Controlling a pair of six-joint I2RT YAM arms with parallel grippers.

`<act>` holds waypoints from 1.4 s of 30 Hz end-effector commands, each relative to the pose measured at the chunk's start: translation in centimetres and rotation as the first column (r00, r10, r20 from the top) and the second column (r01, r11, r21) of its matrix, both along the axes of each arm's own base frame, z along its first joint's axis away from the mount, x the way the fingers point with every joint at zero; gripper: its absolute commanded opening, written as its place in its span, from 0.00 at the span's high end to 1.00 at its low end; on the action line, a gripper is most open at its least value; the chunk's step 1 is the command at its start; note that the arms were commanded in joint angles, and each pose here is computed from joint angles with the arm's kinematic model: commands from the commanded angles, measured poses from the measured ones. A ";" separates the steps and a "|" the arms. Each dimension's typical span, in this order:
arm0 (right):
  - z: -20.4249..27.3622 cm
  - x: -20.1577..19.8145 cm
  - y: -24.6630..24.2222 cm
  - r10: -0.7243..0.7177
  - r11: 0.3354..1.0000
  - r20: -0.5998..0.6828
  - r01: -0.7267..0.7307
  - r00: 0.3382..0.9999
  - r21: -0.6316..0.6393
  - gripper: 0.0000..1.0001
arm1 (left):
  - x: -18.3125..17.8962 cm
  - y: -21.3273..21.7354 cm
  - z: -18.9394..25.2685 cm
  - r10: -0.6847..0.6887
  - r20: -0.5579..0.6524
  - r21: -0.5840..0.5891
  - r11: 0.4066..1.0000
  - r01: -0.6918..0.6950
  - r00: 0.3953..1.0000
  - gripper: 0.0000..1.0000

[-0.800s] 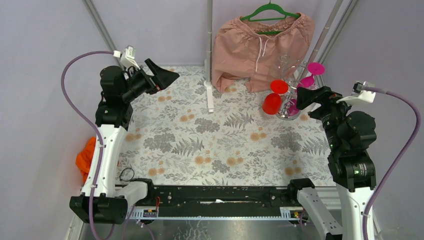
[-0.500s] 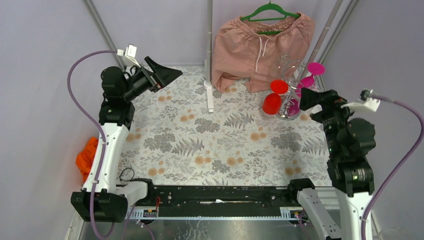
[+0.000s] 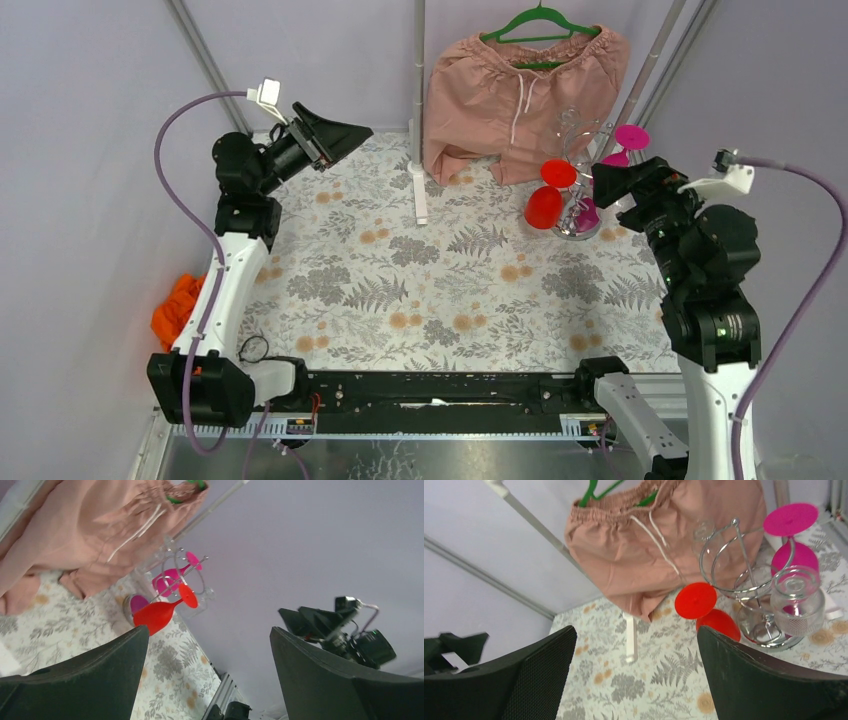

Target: Take the wine glass off the wine glass rack

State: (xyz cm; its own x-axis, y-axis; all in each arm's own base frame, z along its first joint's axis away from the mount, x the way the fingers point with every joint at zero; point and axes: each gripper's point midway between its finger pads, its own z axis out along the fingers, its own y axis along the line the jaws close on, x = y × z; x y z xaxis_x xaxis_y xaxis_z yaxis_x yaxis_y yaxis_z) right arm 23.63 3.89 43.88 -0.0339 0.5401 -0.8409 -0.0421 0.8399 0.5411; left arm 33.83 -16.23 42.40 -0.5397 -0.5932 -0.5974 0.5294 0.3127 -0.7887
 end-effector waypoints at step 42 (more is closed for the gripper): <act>-9.2 6.6 -3.4 -0.207 0.960 -0.288 0.137 0.935 -0.245 0.00 | -0.8 -5.8 -8.3 0.361 0.006 0.577 0.760 -0.298 0.932 0.01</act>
